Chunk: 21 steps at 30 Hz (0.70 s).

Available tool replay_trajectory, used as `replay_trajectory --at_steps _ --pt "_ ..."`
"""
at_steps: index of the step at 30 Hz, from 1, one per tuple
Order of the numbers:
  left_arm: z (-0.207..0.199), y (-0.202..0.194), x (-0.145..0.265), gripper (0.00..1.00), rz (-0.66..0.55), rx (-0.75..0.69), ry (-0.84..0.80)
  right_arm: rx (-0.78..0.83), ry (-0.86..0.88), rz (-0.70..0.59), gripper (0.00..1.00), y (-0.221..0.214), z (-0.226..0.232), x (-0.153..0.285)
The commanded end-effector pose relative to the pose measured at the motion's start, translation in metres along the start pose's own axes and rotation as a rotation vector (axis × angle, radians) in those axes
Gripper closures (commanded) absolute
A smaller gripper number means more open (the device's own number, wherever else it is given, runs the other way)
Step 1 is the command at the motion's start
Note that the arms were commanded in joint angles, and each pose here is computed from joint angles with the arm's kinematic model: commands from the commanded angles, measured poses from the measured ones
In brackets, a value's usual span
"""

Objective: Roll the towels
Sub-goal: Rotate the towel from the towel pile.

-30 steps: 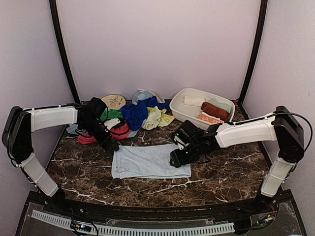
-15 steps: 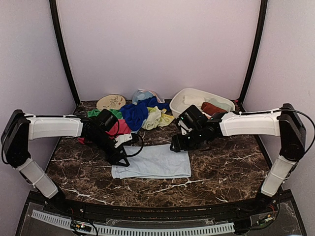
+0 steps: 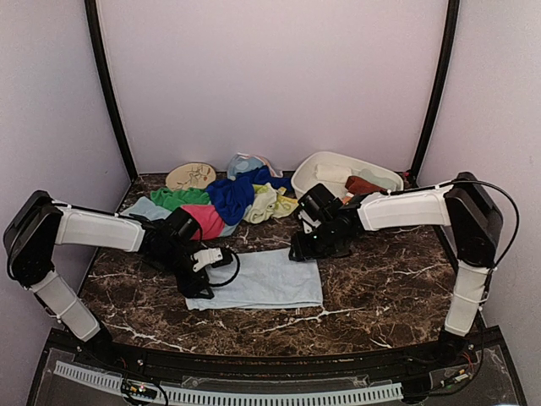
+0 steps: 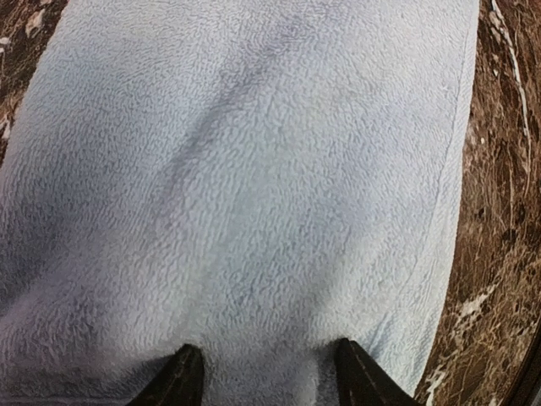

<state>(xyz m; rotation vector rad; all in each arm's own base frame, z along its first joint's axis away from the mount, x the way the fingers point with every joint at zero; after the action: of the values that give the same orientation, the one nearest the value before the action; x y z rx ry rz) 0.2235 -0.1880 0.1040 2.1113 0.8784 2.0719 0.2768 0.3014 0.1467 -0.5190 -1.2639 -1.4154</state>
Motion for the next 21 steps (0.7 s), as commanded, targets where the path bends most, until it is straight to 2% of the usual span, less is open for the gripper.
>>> replay_trajectory --at_steps 1,5,7,10,13,17,21 --pt "-0.004 -0.02 0.004 0.39 0.088 -0.028 0.054 -0.053 0.003 0.09 0.52 -0.016 -0.012 -0.03" --pt "-0.004 -0.013 0.018 0.31 0.054 -0.059 0.09 -0.102 -0.061 0.147 0.57 -0.038 -0.03 -0.045" --pt "-0.004 -0.004 0.031 0.24 0.01 -0.074 0.111 -0.12 -0.091 0.17 0.59 -0.05 -0.038 -0.047" --pt "-0.011 0.005 0.048 0.19 -0.065 -0.106 0.092 -0.146 -0.124 0.161 0.6 -0.061 -0.047 -0.038" --pt "-0.016 0.01 0.053 0.19 -0.102 -0.117 0.044 -0.178 -0.121 0.148 0.61 -0.071 -0.05 -0.02" --pt "-0.018 0.01 0.042 0.22 -0.067 -0.111 -0.003 -0.194 -0.043 0.121 0.6 -0.081 -0.037 0.014" --pt "-0.023 0.007 0.034 0.23 -0.047 -0.128 -0.041 -0.135 -0.051 0.073 0.57 -0.061 -0.027 0.037"
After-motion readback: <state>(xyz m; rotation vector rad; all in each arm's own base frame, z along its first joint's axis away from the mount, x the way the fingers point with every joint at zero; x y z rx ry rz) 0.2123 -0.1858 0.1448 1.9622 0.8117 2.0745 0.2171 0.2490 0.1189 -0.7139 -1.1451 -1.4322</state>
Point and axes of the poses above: each gripper's point midway between its finger pads, its own x axis back along the fingers, its own z axis along the line the jaws close on, y = z × x, the point moved 9 cm from there along x, back along the fingers, and after that the axes turned 2 degrees about -x, right-handed, at the moved point
